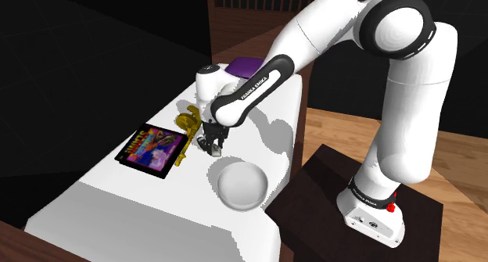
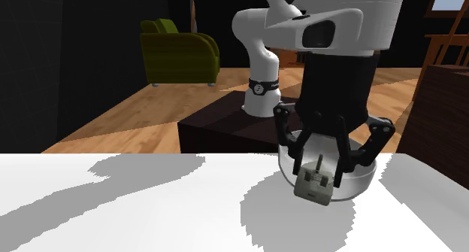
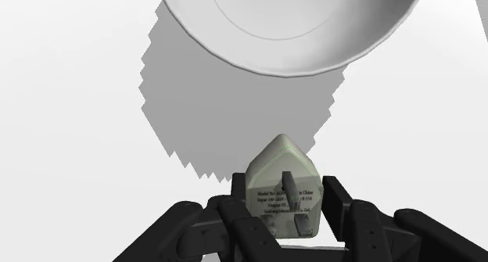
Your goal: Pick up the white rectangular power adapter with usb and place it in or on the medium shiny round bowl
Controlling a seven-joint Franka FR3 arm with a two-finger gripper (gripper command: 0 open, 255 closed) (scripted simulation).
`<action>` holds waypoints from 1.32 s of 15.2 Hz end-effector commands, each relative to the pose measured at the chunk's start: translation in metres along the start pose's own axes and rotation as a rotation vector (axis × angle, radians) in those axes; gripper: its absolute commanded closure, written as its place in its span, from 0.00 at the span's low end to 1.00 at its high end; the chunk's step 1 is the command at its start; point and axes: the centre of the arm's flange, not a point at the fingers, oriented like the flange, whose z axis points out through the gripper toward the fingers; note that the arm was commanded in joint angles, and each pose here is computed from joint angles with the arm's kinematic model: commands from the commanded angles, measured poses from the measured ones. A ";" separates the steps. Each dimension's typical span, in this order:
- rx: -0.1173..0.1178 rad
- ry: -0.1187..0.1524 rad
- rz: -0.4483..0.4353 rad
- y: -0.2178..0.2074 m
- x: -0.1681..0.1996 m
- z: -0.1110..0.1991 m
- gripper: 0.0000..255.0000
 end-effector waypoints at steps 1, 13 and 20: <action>0.000 0.000 0.000 0.000 -0.001 -0.011 1.00; 0.000 0.000 0.000 -0.001 -0.079 -0.041 1.00; 0.000 0.000 0.000 -0.002 -0.161 -0.038 1.00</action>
